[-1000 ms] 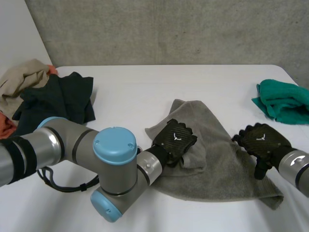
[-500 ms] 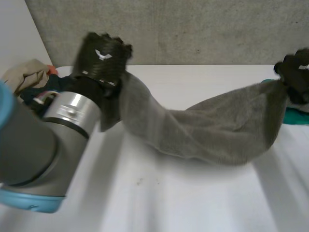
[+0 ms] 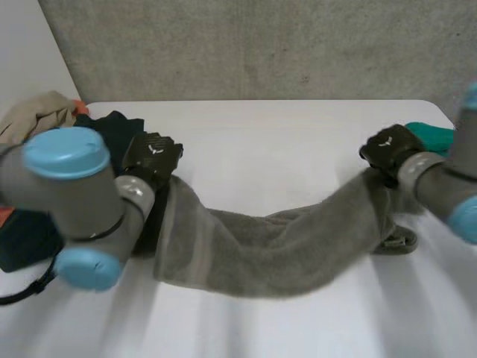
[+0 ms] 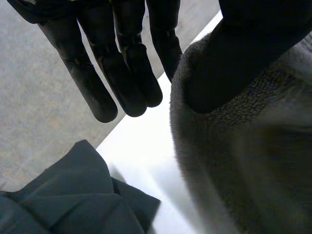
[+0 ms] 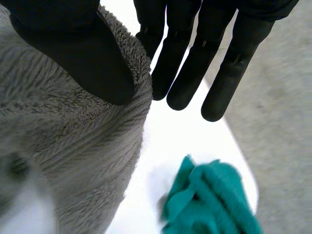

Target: Fold the laundry.

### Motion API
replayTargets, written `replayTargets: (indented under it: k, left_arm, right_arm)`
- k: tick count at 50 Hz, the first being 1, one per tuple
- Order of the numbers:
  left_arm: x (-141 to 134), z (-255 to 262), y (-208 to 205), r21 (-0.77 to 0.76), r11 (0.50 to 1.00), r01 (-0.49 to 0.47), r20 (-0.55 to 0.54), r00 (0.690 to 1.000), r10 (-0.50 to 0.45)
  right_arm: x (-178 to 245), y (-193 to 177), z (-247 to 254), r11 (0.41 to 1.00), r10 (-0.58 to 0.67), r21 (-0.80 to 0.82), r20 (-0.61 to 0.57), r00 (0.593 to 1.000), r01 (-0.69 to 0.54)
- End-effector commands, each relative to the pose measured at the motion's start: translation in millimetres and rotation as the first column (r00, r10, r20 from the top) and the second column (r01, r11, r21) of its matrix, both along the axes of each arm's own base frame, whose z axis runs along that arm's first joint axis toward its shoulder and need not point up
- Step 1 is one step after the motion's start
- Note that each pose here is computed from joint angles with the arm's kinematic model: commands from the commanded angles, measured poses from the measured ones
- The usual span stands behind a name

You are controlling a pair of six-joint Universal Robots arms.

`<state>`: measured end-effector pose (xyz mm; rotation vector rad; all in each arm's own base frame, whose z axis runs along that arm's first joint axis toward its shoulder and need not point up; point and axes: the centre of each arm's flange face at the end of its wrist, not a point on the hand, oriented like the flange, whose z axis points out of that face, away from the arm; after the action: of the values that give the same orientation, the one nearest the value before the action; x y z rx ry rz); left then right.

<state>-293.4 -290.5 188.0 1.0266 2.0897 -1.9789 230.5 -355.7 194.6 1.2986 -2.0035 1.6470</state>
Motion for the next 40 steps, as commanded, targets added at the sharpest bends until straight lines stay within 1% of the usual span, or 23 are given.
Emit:
replayTargets:
  k: [1, 5, 9, 10, 13, 14, 17, 18, 20, 21, 24, 25, 28, 29, 32, 36, 39, 40]
  left_arm:
    - [-14, 6, -73, -0.18, 0.98, -0.088, -0.097, 0.993, 0.071]
    - [-14, 12, -82, -0.253, 0.962, -0.106, -0.129, 0.989, 0.075]
    - [-16, 8, -69, -0.255, 0.963, -0.089, -0.083, 0.994, 0.07]
    - [-15, 10, -59, -0.252, 0.965, -0.079, -0.059, 0.996, 0.066]
    - [-10, 16, -41, -0.247, 0.967, -0.062, -0.029, 0.998, 0.056]
    - [-6, 18, -29, -0.237, 0.97, -0.056, -0.016, 0.998, 0.054]
    - [1, 17, -10, -0.211, 0.976, -0.045, 0.002, 0.999, 0.046]
    - [7, 17, 3, -0.195, 0.98, -0.041, 0.01, 0.999, 0.043]
    - [12, 14, 18, -0.172, 0.985, -0.031, 0.024, 0.999, 0.035]
    - [16, 10, 33, -0.146, 0.989, -0.017, 0.036, 0.999, 0.022]
    - [20, 0, 54, -0.102, 0.995, 0.006, 0.061, 0.998, 0.0]
    - [19, -10, 67, -0.068, 0.997, 0.027, 0.077, 0.997, -0.022]
    - [17, -20, 83, -0.025, 0.998, 0.06, 0.098, 0.994, -0.057]
    - [16, -25, 91, -0.006, 0.997, 0.076, 0.106, 0.992, -0.075]
    - [16, -31, 95, 0.016, 0.996, 0.084, 0.113, 0.99, -0.086]
    - [12, -50, 96, 0.074, 0.993, 0.095, 0.128, 0.986, -0.104]
    - [11, -61, 94, 0.096, 0.991, 0.092, 0.141, 0.984, -0.105]
    - [10, -64, 92, 0.102, 0.991, 0.092, 0.144, 0.984, -0.106]
  right_arm:
    - [23, -37, -18, 0.962, -0.007, -0.269, 0.13, 0.991, 0.042]
    - [26, -35, -18, 0.963, -0.007, -0.266, 0.137, 0.991, 0.044]
    - [20, -28, 1, 0.968, -0.02, -0.242, 0.173, 0.985, 0.062]
    - [18, -22, 15, 0.97, -0.017, -0.237, 0.19, 0.982, 0.063]
    - [9, -17, 29, 0.975, -0.027, -0.212, 0.193, 0.981, 0.069]
    - [-2, -17, 33, 0.981, -0.039, -0.18, 0.182, 0.983, 0.072]
    - [-18, -17, 34, 0.991, -0.051, -0.117, 0.165, 0.985, 0.071]
    - [-27, -16, 37, 0.995, -0.054, -0.079, 0.163, 0.985, 0.067]
    - [-32, -13, 42, 0.998, -0.036, -0.053, 0.167, 0.985, 0.045]
    - [-37, -12, 43, 0.999, -0.024, -0.027, 0.171, 0.985, 0.03]
    - [-45, -15, 39, 1.0, -0.016, 0.005, 0.177, 0.984, 0.015]
    - [-47, -18, 35, 1.0, -0.002, 0.018, 0.182, 0.983, -0.001]
    - [-48, -22, 24, 0.999, 0.018, 0.042, 0.183, 0.983, -0.026]
    - [-45, -26, 17, 0.997, 0.041, 0.054, 0.186, 0.982, -0.052]
    - [-42, -32, 4, 0.993, 0.073, 0.076, 0.2, 0.977, -0.09]
    - [-47, -50, -20, 0.99, 0.097, 0.087, 0.189, 0.977, -0.115]
    - [-49, -62, -39, 0.991, 0.112, 0.063, 0.125, 0.986, -0.121]
    - [-49, -65, -46, 0.99, 0.127, 0.047, 0.085, 0.988, -0.131]
